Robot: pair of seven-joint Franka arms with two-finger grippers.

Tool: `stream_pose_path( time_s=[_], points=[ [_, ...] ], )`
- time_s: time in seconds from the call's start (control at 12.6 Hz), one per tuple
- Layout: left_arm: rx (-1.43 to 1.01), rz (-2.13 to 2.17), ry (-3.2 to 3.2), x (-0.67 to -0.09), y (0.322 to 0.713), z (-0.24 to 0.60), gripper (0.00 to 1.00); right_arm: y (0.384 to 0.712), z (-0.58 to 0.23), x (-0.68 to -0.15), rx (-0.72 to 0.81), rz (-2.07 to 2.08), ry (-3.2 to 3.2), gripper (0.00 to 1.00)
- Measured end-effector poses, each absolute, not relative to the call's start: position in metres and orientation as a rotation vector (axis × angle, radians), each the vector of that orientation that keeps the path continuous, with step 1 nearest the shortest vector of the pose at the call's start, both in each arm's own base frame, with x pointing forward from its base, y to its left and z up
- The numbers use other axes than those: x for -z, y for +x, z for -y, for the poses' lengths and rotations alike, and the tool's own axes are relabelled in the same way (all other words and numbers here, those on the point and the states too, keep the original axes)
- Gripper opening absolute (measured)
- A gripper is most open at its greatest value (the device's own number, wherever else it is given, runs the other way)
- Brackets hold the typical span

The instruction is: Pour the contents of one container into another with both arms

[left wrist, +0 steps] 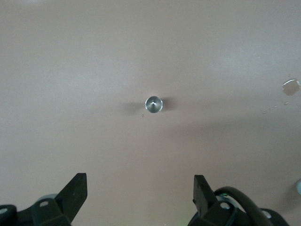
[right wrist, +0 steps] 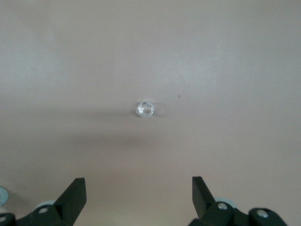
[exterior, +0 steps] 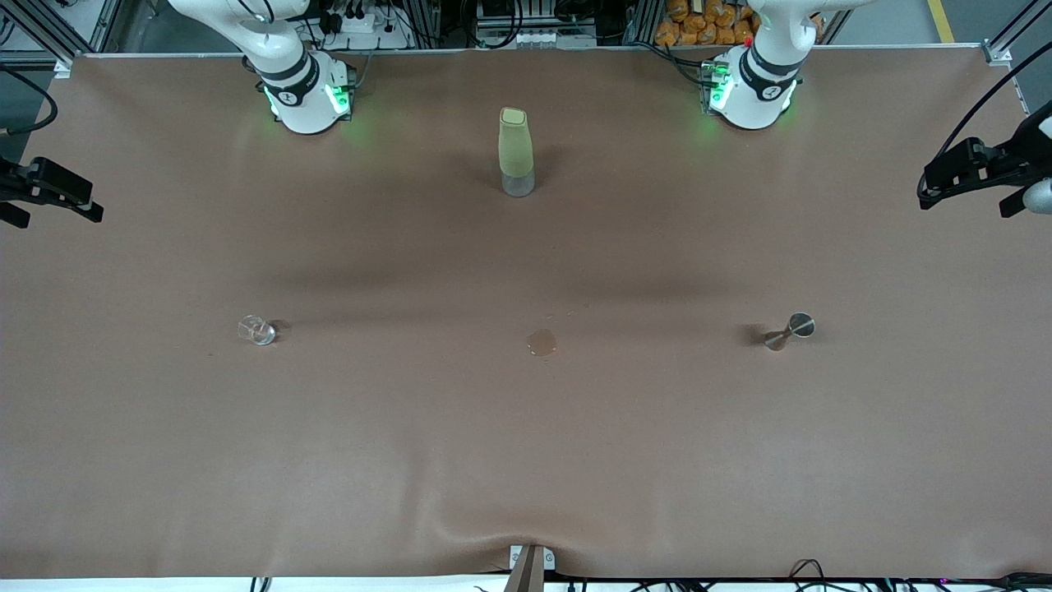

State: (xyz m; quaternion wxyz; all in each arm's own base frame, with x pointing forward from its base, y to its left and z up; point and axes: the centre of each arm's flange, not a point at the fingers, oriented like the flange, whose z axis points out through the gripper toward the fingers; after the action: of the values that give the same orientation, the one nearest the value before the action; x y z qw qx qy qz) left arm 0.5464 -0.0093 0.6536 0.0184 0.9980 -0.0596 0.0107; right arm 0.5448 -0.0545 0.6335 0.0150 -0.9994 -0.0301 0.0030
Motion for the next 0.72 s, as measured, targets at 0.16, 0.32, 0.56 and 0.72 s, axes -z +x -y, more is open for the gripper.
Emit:
stream_pose_path(
  time_s=[0.16, 0.32, 0.56, 0.72],
  points=[
    [-0.043, 0.252, 3.023, -0.649, 0.547, -0.011, 1.0, 0.545, 0.056, -0.633, -0.011, 0.09, -3.112, 1.0],
    [-0.053, 0.328, 2.939, -0.637, 0.547, -0.046, 1.0, 0.545, 0.056, -0.633, -0.012, 0.09, -3.112, 1.0],
    [-0.072, 0.396, 2.83, -0.598, 0.545, -0.084, 1.0, 0.545, 0.062, -0.632, -0.016, 0.153, -3.113, 1.0],
    [-0.126, 0.474, 2.764, -0.566, 0.545, -0.105, 1.0, 0.542, 0.083, -0.631, -0.018, 0.315, -3.102, 1.0]
  ],
)
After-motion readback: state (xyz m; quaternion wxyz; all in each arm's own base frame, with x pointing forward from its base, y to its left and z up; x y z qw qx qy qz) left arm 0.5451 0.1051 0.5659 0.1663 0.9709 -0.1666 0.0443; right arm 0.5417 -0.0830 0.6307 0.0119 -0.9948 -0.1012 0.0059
